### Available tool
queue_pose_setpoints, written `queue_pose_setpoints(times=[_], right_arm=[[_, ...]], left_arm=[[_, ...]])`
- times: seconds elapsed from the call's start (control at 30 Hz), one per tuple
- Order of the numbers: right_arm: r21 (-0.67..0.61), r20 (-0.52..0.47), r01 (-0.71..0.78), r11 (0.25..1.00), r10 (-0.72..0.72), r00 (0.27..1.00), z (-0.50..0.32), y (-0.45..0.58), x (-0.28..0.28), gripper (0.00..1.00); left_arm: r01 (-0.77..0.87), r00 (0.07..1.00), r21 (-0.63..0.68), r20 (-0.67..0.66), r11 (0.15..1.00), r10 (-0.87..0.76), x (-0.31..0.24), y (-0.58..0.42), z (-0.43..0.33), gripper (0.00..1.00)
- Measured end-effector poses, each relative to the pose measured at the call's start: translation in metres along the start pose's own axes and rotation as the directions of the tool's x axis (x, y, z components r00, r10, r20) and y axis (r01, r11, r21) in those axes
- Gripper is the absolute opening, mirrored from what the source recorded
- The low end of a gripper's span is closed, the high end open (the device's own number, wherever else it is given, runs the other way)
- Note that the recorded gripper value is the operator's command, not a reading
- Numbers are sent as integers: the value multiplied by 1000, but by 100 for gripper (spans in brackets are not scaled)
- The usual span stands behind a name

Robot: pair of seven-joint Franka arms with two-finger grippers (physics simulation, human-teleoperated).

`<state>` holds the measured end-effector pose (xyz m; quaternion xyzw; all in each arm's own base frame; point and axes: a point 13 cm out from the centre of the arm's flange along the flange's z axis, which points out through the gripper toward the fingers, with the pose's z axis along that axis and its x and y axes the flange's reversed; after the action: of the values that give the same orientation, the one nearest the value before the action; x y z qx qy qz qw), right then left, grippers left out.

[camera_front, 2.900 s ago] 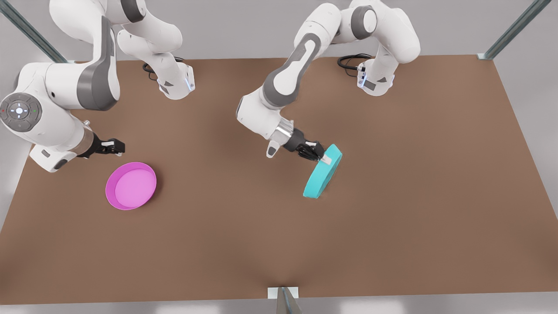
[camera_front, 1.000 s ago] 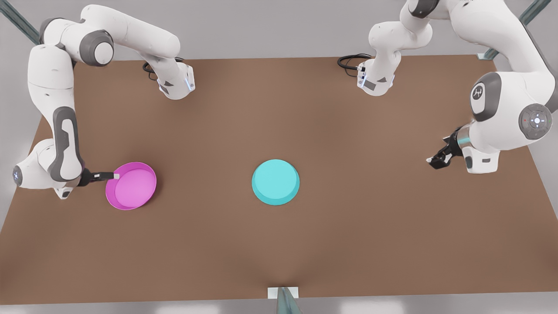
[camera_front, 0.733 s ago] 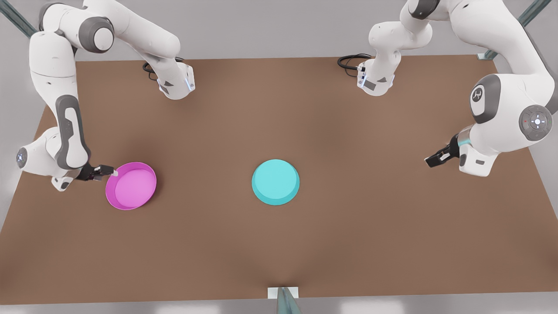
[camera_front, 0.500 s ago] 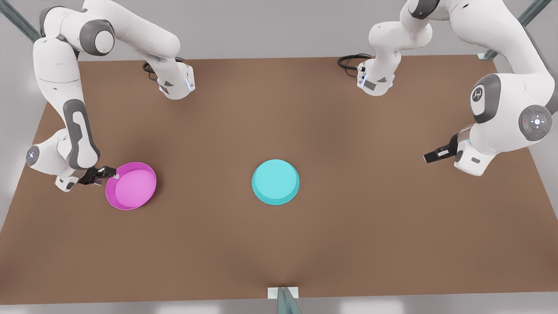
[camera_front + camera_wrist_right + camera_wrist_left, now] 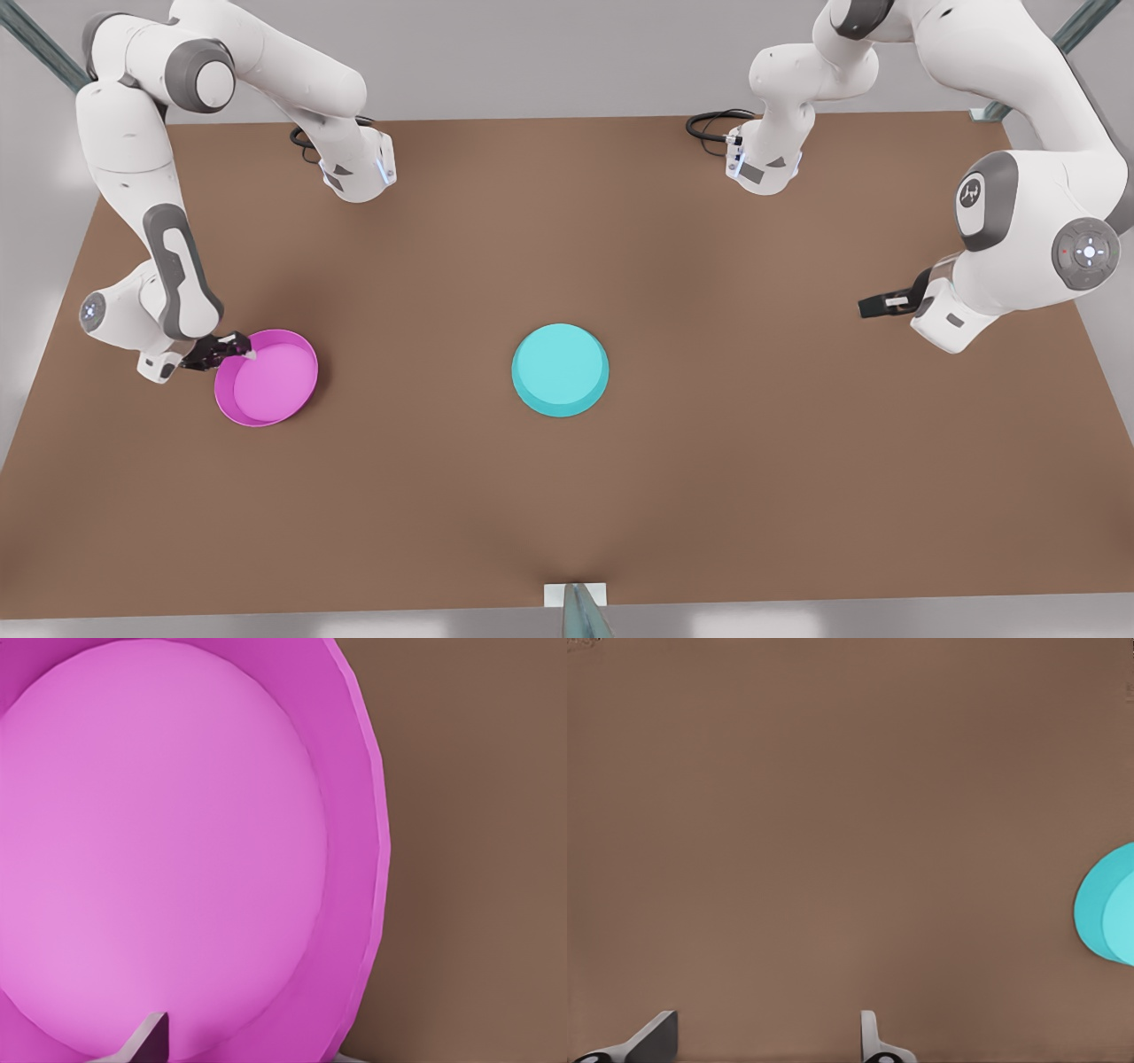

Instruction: Flip the blue plate over with the left arm, and stack the pink plate on top of the blue plate with the right arm

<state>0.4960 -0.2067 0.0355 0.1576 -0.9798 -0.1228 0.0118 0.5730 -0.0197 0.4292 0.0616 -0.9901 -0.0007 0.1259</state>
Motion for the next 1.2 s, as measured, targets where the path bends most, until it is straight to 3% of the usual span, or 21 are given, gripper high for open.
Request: queue_pose_setpoints(times=[0.1, 0.27, 0.57, 0.7, 0.83, 1.2], right_arm=[[-5, -1, 11, 1000, -11, 1000, 3, 1, -2, 39], [-12, 5, 31, 999, -31, 1000, 0, 4, -7, 22], [-39, 34, 116, 993, -114, 993, -38, 48, -54, 21], [-117, 34, 225, 967, -222, 974, -30, 148, -124, 21], [-200, 50, 304, 931, -300, 953, -18, 276, -187, 21], [-395, 68, 220, 892, -210, 975, 40, 498, -260, 21]], left_arm=[[-24, 1000, -1, -1, 1000, 24, 0, 0, 0, 100], [-55, 998, -1, -2, 998, 55, 1, 0, 0, 100], [-94, 996, -2, 3, 996, 94, 0, 1, -3, 100], [-100, 995, -2, 22, 995, 100, 7, 6, -35, 100], [-55, 997, 9, -46, 998, 55, 33, 37, -51, 100], [-151, 985, 9, -86, 988, 152, 96, 4, -93, 100]])
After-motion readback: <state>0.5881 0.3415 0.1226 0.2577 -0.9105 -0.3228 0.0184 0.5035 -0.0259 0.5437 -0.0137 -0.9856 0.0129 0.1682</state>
